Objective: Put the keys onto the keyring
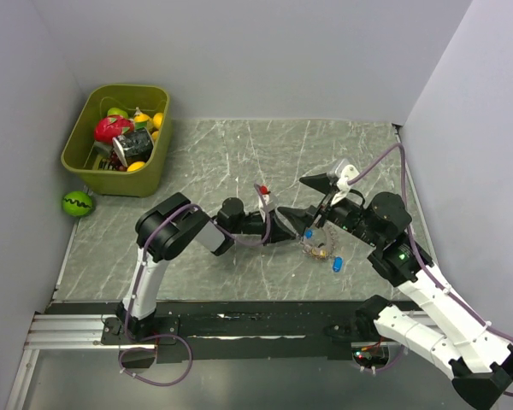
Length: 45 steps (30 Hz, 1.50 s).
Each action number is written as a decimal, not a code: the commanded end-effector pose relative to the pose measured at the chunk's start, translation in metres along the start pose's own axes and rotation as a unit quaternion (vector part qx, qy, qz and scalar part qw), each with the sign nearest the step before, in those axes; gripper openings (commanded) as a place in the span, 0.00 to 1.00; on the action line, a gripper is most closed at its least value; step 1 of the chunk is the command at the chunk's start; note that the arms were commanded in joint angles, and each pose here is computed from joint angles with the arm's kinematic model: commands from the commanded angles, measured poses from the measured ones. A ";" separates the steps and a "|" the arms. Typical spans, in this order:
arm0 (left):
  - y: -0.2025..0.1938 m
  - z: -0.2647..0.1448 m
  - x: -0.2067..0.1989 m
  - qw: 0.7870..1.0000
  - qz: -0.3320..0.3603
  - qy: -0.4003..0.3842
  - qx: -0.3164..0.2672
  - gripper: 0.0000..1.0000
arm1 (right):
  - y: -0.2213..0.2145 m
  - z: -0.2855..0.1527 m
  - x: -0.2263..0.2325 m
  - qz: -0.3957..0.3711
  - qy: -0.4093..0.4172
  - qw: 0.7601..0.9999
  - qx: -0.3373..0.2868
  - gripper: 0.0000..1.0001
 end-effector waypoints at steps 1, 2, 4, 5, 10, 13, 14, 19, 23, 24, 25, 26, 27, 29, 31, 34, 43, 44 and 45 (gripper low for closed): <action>0.070 -0.004 -0.038 0.963 0.225 -0.056 -0.137 0.01 | 0.001 0.002 -0.003 -0.001 -0.008 1.000 -0.006 1.00; 0.069 -0.005 -0.038 0.965 0.223 -0.049 -0.131 0.01 | 0.002 0.003 -0.003 -0.001 -0.005 1.000 -0.007 1.00; 0.066 -0.008 -0.034 0.968 0.223 -0.029 -0.112 0.04 | 0.001 0.005 -0.003 0.002 -0.001 1.000 -0.003 1.00; 0.065 -0.008 -0.034 0.968 0.225 -0.027 -0.106 0.03 | 0.001 0.006 -0.003 0.003 0.000 1.000 -0.001 1.00; 0.066 -0.012 -0.032 0.970 0.223 -0.031 -0.089 0.18 | 0.003 0.008 -0.003 0.000 0.003 1.000 -0.002 1.00; 0.066 -0.012 -0.034 0.971 0.219 -0.034 -0.085 0.40 | 0.006 0.007 -0.003 -0.002 0.003 1.000 -0.006 1.00; 0.068 -0.013 -0.035 0.970 0.223 -0.031 -0.092 0.46 | 0.006 0.007 -0.004 -0.001 0.002 1.000 -0.005 1.00; 0.074 -0.023 -0.044 0.968 0.218 -0.030 -0.117 0.96 | 0.006 0.007 -0.004 -0.001 0.002 1.000 -0.005 1.00; 0.080 -0.028 -0.049 0.966 0.221 -0.042 -0.126 0.96 | 0.005 0.008 -0.004 0.000 0.005 1.000 -0.003 1.00; 0.080 -0.028 -0.048 0.967 0.221 -0.040 -0.123 0.96 | 0.004 0.009 -0.004 0.001 0.005 1.000 -0.002 1.00; 0.081 -0.028 -0.049 0.966 0.224 -0.041 -0.123 0.96 | 0.005 0.009 -0.003 0.000 0.007 1.000 -0.003 1.00; 0.081 -0.029 -0.050 0.966 0.226 -0.042 -0.122 0.96 | 0.004 0.010 -0.003 0.001 0.007 1.000 -0.001 1.00; 0.083 -0.030 -0.050 0.964 0.230 -0.043 -0.124 0.96 | 0.004 0.009 -0.004 0.001 0.006 1.000 -0.002 1.00; 0.084 -0.033 -0.052 0.963 0.234 -0.047 -0.124 0.96 | 0.004 0.010 -0.004 0.001 0.006 1.000 -0.001 1.00; 0.087 -0.035 -0.054 0.962 0.240 -0.050 -0.124 0.96 | 0.003 0.011 -0.004 0.001 0.007 1.000 0.001 1.00; 0.088 -0.038 -0.054 0.962 0.245 -0.049 -0.112 0.96 | -0.002 0.013 -0.003 0.006 0.011 1.000 0.015 1.00; 0.101 -0.049 -0.051 0.950 0.308 0.035 -0.048 0.96 | -0.008 0.021 -0.004 0.012 0.023 0.999 0.032 1.00; 0.093 -0.051 -0.046 0.951 0.304 0.052 -0.016 0.96 | -0.010 0.022 -0.004 0.014 0.024 0.999 0.034 1.00; 0.103 -0.053 -0.048 0.946 0.316 0.076 -0.016 0.96 | -0.011 0.023 -0.004 0.015 0.024 0.999 0.036 1.00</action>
Point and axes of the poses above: each gripper's point midway between its finger pads, its own z axis out along the fingers, its own x axis along the line the jaws close on, y = z × x, the point moved 8 cm from there along -z, back along the fingers, and after that the axes turned 6 degrees about -z, right-handed, at the moved point
